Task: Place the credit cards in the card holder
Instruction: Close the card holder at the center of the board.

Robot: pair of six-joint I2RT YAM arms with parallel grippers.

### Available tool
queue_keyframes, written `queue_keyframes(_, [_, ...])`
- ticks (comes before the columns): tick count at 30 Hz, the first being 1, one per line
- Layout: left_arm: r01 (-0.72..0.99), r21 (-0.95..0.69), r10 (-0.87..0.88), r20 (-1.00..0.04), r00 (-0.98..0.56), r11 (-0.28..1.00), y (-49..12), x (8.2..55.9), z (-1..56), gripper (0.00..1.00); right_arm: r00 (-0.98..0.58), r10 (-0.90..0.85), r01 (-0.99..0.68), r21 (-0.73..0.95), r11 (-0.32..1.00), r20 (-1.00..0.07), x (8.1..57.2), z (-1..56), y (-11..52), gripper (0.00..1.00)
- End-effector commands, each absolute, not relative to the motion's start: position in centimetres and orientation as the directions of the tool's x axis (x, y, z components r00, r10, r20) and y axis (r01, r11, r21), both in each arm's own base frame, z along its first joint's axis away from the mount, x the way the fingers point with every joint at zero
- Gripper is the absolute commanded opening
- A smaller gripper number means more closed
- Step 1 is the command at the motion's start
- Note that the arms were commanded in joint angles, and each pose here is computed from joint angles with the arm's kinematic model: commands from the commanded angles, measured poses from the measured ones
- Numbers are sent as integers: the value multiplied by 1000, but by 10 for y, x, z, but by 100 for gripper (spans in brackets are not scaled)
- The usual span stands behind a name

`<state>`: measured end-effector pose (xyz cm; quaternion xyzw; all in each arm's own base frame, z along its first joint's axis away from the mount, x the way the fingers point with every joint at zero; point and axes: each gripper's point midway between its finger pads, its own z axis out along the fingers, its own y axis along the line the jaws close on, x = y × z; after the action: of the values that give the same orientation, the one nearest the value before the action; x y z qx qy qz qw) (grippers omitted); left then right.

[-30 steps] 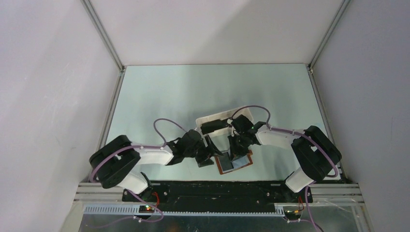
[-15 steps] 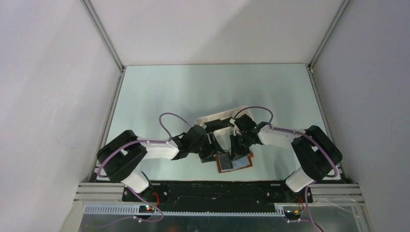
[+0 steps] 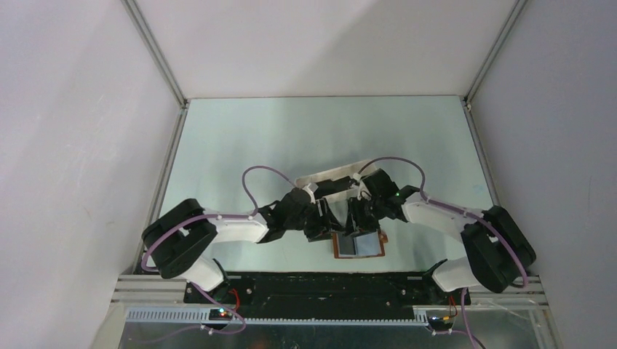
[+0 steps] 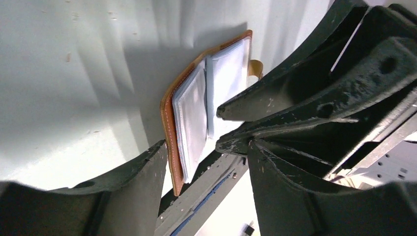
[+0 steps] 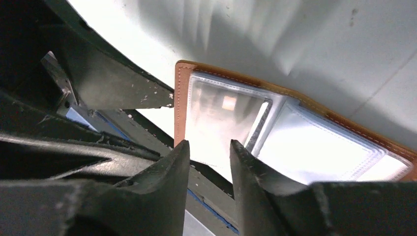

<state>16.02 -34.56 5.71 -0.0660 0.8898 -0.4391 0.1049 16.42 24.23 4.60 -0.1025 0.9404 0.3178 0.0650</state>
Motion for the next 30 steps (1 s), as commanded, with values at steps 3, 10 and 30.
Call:
queue_keyframes(3, [49, -848, -174, -164, -971, 528, -371, 167, 81, 64, -962, -114, -239, 565, 790, -247, 173, 73, 229, 52])
queue_keyframes(10, [90, -878, -144, -177, -974, 470, -388, 168, 101, 64, -957, -35, -170, 465, 869, -287, 182, 81, 180, 52])
queue_keyframes(30, [97, -898, 2, -107, -994, 430, -463, 155, 94, 69, -919, 300, 232, 265, 936, -255, 208, 54, 97, 49])
